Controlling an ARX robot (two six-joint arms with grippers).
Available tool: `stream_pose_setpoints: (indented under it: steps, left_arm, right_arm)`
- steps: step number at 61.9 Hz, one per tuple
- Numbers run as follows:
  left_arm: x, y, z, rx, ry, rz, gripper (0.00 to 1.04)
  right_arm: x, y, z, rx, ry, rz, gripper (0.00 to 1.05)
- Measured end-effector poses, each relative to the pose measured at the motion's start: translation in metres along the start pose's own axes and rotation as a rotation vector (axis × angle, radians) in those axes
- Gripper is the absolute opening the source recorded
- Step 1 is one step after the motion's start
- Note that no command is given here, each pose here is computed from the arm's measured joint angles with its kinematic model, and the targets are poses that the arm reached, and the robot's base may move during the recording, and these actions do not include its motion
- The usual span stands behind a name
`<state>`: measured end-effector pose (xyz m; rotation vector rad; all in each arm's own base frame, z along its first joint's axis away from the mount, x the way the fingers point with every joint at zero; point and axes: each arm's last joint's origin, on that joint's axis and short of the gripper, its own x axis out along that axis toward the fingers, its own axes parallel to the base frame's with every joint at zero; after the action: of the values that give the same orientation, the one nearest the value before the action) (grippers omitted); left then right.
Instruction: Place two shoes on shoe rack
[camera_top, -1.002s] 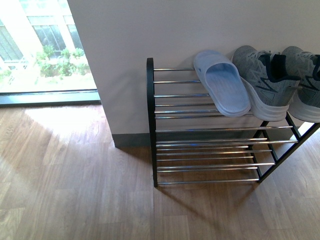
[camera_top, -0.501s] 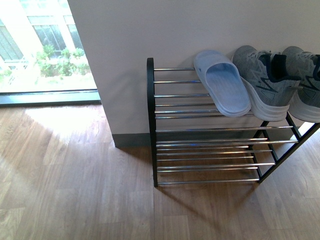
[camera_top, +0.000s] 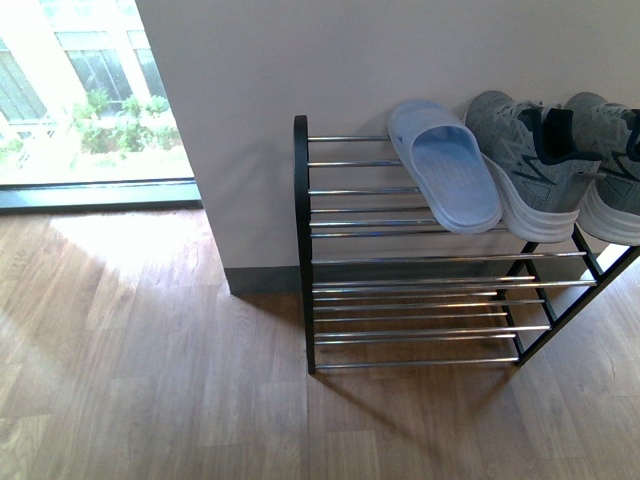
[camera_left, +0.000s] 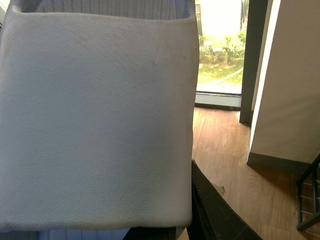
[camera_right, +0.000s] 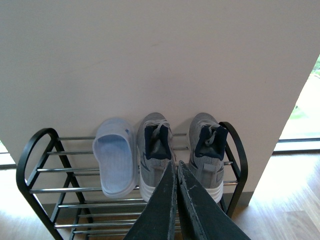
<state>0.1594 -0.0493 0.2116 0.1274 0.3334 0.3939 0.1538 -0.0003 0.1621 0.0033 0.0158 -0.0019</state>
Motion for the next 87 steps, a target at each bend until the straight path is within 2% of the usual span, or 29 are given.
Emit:
stream_pose_setpoints:
  steps: [36,87]
  left_arm:
    - [0.000,0.000,0.000,0.000,0.000,0.000,0.02]
    - [0.000,0.000,0.000,0.000,0.000,0.000,0.02]
  right_arm:
    - [-0.029,0.000,0.010,0.000,-0.035,0.000,0.01]
    - [-0.046,0.000,0.010,0.000,-0.035,0.000,0.01]
